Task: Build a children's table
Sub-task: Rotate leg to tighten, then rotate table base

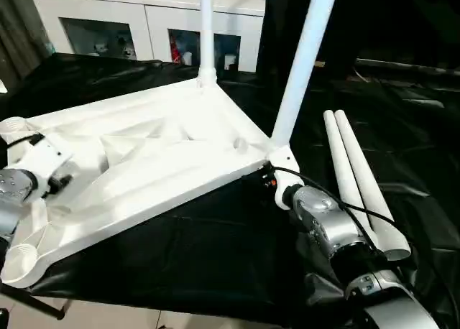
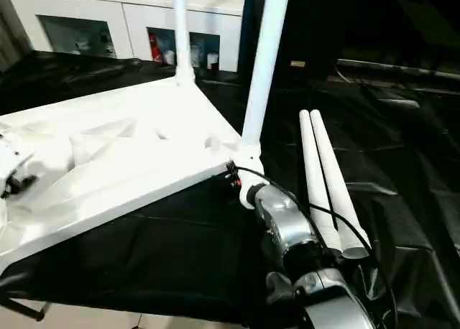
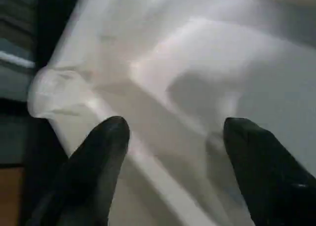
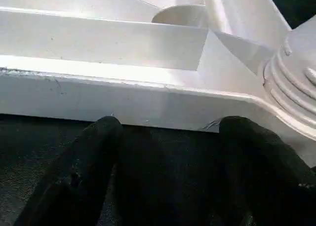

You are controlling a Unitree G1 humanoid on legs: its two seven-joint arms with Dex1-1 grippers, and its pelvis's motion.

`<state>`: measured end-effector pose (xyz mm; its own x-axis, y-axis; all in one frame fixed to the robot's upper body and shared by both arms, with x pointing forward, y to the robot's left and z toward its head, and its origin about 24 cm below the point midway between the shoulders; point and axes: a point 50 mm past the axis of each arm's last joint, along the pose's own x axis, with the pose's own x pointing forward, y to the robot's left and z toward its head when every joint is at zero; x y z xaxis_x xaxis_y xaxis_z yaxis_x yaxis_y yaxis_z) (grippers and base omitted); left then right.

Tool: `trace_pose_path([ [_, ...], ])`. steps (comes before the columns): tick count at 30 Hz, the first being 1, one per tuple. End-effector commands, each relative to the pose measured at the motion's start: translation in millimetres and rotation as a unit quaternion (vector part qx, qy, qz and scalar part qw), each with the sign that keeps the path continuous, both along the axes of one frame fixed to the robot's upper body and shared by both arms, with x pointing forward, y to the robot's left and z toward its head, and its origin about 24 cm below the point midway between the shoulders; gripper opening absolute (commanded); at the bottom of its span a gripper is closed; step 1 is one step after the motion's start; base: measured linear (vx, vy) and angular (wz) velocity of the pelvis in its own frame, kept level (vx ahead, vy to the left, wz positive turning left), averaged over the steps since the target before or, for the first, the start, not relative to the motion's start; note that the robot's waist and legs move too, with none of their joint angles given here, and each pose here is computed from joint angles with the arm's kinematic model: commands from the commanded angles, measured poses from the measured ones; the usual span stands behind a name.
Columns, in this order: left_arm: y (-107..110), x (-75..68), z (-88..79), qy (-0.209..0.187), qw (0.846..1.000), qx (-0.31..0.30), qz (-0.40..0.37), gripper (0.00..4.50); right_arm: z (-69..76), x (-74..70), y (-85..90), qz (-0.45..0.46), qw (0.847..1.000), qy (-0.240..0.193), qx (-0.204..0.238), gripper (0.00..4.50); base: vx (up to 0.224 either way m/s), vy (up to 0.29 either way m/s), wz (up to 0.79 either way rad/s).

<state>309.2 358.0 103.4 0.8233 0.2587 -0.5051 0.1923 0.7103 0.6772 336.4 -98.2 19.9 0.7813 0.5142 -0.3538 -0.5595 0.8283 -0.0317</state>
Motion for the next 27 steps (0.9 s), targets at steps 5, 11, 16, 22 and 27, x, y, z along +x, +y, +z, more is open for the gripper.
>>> trace_pose_path([
  [5,24.0,-3.0,21.2,-0.045,0.996,0.045,0.058,4.19,2.8,5.0,-5.0,-0.008,1.000,-0.011,-0.006,3.63,0.000,0.000,0.00],
  [11,9.3,3.1,9.9,-0.048,0.999,-0.001,0.008,3.85,1.7,6.6,-6.7,-0.009,1.000,-0.013,-0.009,3.63,0.000,0.000,0.00],
  [16,-25.4,19.9,0.9,-0.059,0.993,-0.076,-0.060,3.42,2.2,7.9,-7.0,-0.007,1.000,-0.015,-0.011,3.63,0.000,0.000,0.00],
  [22,-22.4,19.4,-9.4,0.011,0.996,-0.018,-0.084,2.98,2.4,9.0,-7.8,-0.005,1.000,-0.017,-0.014,3.63,0.000,0.000,0.00],
  [27,-11.9,13.0,-18.0,0.069,0.994,0.023,-0.083,2.53,2.3,10.0,-8.0,-0.004,1.000,-0.019,-0.015,3.63,0.000,0.000,0.00],
])
